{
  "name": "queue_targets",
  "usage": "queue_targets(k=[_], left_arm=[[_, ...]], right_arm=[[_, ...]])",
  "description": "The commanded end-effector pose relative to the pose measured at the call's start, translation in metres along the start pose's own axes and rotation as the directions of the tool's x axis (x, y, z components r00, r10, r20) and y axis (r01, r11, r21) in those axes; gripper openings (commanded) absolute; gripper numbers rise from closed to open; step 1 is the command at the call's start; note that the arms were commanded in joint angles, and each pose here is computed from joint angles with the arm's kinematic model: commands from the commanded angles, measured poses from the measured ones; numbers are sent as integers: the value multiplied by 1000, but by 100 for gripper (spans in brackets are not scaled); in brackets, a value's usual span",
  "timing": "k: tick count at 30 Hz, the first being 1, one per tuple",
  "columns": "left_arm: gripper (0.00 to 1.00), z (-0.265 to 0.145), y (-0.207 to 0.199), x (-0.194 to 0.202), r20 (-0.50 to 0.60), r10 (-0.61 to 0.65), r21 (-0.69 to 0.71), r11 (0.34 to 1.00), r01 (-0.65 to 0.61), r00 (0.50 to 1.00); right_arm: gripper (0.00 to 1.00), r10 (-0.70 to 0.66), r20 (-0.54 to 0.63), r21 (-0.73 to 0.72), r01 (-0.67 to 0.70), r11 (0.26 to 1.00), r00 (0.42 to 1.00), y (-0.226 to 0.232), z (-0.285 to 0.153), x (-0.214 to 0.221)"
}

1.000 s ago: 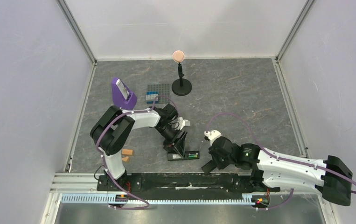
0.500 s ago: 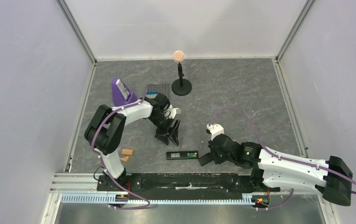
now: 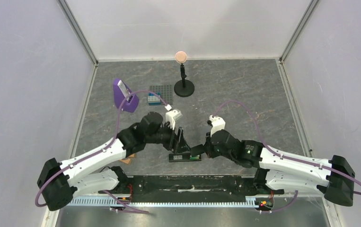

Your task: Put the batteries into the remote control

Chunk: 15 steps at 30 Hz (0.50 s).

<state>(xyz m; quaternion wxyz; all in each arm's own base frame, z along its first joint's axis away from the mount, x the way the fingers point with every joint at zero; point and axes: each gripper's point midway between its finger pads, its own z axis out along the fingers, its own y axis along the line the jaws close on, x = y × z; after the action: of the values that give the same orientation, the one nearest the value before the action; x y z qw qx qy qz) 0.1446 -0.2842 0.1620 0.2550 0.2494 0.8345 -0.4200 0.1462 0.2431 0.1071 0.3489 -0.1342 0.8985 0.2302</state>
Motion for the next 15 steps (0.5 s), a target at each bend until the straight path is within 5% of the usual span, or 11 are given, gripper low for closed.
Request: queue_targets(k=[1,7,15], left_arm=[[74,15,-20,-15,192,-60,34,998,54,980],[73,22,-22,-11,214,4,-10,1000,-2,977],[47,26,-29,-19,254,-24,27,999,18,967]], right_arm=[[0,118,106,-98,-108,989,987,33,-7,-43],[0,176,98,-155,-159,975,980,46,-14,-47],[0,200,100,-168,-181,969,975,48,-16,-50]])
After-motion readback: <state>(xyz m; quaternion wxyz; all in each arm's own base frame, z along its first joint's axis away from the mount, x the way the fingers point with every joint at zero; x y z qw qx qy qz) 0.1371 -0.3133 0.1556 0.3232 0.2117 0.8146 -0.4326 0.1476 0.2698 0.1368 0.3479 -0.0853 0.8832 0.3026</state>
